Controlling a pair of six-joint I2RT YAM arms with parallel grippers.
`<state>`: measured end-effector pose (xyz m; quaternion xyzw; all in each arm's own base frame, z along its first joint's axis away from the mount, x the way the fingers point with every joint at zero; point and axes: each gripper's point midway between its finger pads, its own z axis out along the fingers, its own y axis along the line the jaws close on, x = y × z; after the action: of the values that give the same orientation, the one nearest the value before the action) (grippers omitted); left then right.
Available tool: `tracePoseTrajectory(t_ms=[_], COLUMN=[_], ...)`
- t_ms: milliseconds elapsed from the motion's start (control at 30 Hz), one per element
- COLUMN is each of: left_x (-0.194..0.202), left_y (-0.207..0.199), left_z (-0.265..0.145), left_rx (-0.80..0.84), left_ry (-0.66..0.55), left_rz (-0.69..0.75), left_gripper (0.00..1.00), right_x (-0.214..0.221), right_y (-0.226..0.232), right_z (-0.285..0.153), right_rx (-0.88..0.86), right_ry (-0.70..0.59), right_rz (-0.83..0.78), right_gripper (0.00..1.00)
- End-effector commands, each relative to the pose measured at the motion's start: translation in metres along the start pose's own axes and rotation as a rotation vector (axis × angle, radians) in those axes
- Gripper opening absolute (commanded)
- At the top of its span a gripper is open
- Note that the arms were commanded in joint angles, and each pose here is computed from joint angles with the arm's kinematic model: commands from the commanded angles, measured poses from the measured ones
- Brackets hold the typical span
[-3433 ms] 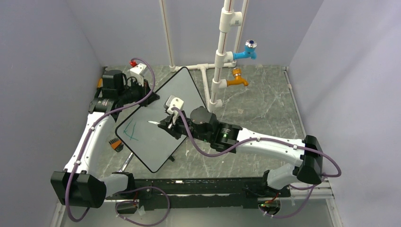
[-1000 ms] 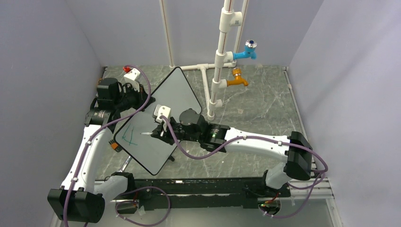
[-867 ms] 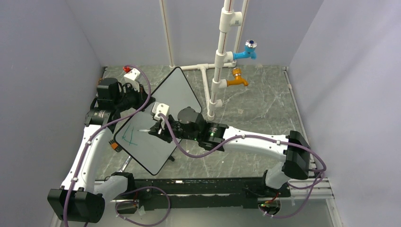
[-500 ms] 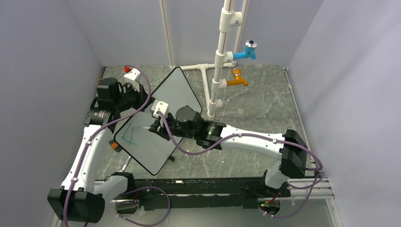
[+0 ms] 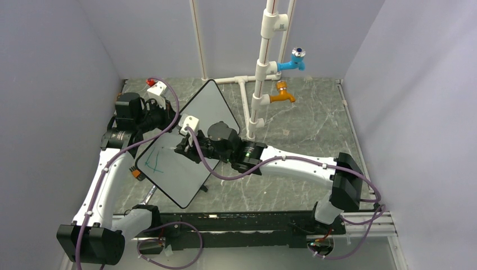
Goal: Write a sentence on the whiteboard
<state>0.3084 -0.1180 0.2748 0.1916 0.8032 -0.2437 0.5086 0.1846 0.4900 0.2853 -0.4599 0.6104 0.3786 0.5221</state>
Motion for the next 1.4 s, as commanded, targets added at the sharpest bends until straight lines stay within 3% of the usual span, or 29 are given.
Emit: tracePoseTrajectory(t_ms=[0, 633, 1367], left_x=[0.045, 0.045, 0.044], left_y=[0.022, 0.022, 0.021], left_z=[0.006, 0.006, 0.004], left_rx=[-0.066, -0.069, -0.07], left_ry=[0.138, 0.137, 0.132], left_rz=[0.07, 0.072, 0.076], left_gripper=[0.0, 0.0, 0.0], right_x=[-0.019, 0.034, -0.003], right_y=[0.005, 0.012, -0.021], right_z=[0.004, -0.004, 0.003], right_rx=[-0.033, -0.041, 0.114], right_ry=[-0.048, 0.065, 0.017], right_rz=[0.007, 0.079, 0.0], right_gripper=[0.0, 0.0, 0.0])
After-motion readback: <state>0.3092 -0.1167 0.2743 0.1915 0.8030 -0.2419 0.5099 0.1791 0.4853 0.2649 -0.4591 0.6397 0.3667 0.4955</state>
